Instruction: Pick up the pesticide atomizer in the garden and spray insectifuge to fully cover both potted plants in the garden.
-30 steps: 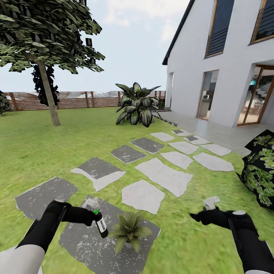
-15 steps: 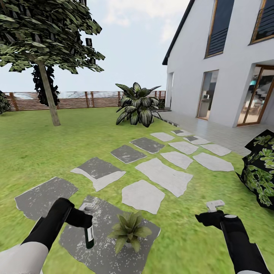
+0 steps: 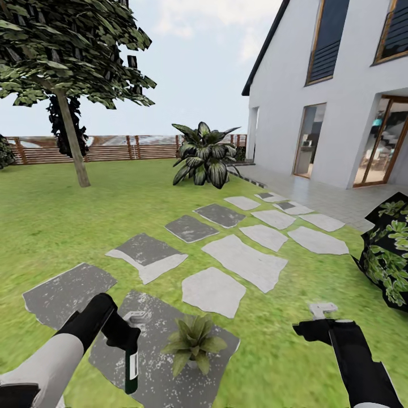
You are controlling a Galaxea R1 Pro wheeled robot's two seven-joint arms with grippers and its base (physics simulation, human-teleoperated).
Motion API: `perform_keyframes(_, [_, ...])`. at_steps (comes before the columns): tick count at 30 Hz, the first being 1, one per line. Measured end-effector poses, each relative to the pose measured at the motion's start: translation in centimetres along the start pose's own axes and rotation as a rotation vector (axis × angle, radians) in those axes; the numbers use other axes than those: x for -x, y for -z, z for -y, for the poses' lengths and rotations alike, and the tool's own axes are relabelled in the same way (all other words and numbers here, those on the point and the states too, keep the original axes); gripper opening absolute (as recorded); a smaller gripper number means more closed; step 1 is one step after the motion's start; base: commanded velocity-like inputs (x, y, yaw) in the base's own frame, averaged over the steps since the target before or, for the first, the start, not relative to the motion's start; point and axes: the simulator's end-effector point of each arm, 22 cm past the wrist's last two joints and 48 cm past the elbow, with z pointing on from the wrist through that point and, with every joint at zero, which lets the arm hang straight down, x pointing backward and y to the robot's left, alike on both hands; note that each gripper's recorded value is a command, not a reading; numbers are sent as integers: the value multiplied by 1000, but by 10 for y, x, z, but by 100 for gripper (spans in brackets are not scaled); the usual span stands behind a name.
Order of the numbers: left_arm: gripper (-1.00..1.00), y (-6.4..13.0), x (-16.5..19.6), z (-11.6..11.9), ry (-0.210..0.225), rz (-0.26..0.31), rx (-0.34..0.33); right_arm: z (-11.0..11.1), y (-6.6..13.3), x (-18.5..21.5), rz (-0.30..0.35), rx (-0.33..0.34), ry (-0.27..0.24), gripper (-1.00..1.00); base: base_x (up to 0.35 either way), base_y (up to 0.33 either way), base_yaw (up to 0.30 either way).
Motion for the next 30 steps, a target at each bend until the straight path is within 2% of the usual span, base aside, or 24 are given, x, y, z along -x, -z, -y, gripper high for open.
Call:
perform_keyframes(4, [-100, -1, 1, 0, 3, -5, -3, 0, -2, -10, -43, 0, -22, 100, 0, 0, 0])
perform_keyframes(16, [-100, -15, -10, -2, -23, -52, 15, 1, -7, -20, -69, -1, -30, 100, 9, 0, 0])
perform_keyframes(20, [-100, -16, -10, -3, -22, -56, 15, 14, -8, -28, -77, -16, -76, 100, 241, 0, 0])
perform_keyframes(26, [-100, -17, -11, -3, -21, -58, 14, 19, -6, -32, -91, -25, -103, 100, 331, 0, -13])
perform_keyframes(28, [-100, -18, -12, -3, -22, -59, 14, 20, -4, -36, -112, -28, -118, 100, 290, 0, -171])
perform_keyframes(30, [-100, -18, -12, -3, -23, -61, 15, 26, 2, -28, -101, -43, -128, 100, 152, 0, -258])
